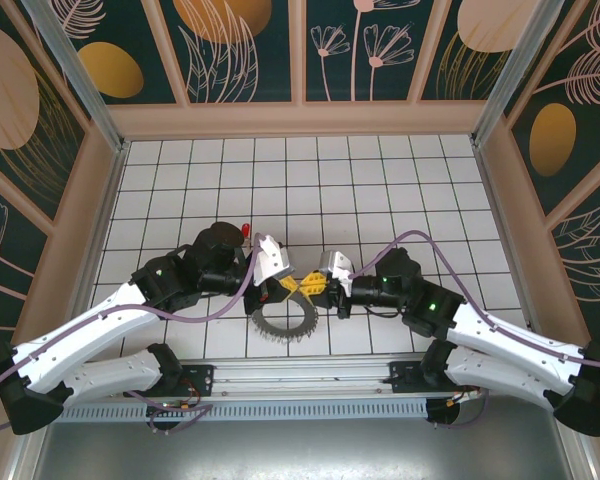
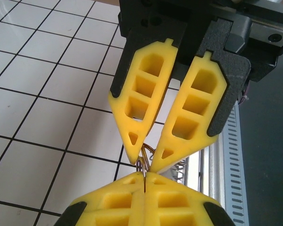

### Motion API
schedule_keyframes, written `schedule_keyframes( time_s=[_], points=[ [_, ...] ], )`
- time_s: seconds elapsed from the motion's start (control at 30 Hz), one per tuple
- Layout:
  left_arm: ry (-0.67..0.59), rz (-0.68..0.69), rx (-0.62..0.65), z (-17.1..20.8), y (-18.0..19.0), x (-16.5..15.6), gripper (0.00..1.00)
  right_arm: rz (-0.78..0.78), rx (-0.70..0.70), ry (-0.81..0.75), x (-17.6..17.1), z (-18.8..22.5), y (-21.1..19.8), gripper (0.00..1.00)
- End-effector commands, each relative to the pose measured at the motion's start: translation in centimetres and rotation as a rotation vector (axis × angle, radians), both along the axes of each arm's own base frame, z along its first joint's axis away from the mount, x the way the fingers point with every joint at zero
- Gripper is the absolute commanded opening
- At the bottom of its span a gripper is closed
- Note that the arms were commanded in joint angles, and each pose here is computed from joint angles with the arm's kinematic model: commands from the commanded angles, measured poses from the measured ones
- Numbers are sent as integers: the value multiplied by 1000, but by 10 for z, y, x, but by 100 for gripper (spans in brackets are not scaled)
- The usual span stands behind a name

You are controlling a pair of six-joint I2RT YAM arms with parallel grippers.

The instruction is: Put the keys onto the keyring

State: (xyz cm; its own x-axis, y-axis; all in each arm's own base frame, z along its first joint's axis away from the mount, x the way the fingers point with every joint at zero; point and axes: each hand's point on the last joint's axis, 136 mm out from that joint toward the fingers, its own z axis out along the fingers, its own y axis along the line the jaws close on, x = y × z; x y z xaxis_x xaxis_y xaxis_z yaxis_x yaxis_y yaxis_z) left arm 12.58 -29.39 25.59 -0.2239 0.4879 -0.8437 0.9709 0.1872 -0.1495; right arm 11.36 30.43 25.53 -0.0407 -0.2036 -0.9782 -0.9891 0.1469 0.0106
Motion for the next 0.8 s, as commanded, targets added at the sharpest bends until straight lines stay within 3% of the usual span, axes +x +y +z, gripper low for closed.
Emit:
schedule_keyframes(
  time_s=[0.0,0.3,0.67,0.77],
  points=[
    [-17,-42,-34,10,-5,-6,0,-5,50,-46,-1,20,-1,0],
    [-31,-30,-100,21,-2,-9,4,-13,94,-79,-3,30,-8,0],
    [-63,-12,-108,22,-3,-4,0,-19,100,-39,-4,31,-9,0],
    [-84,-1,-115,26,-2,-2,0,-12,99,-5,-8,26,-11,11]
  ],
)
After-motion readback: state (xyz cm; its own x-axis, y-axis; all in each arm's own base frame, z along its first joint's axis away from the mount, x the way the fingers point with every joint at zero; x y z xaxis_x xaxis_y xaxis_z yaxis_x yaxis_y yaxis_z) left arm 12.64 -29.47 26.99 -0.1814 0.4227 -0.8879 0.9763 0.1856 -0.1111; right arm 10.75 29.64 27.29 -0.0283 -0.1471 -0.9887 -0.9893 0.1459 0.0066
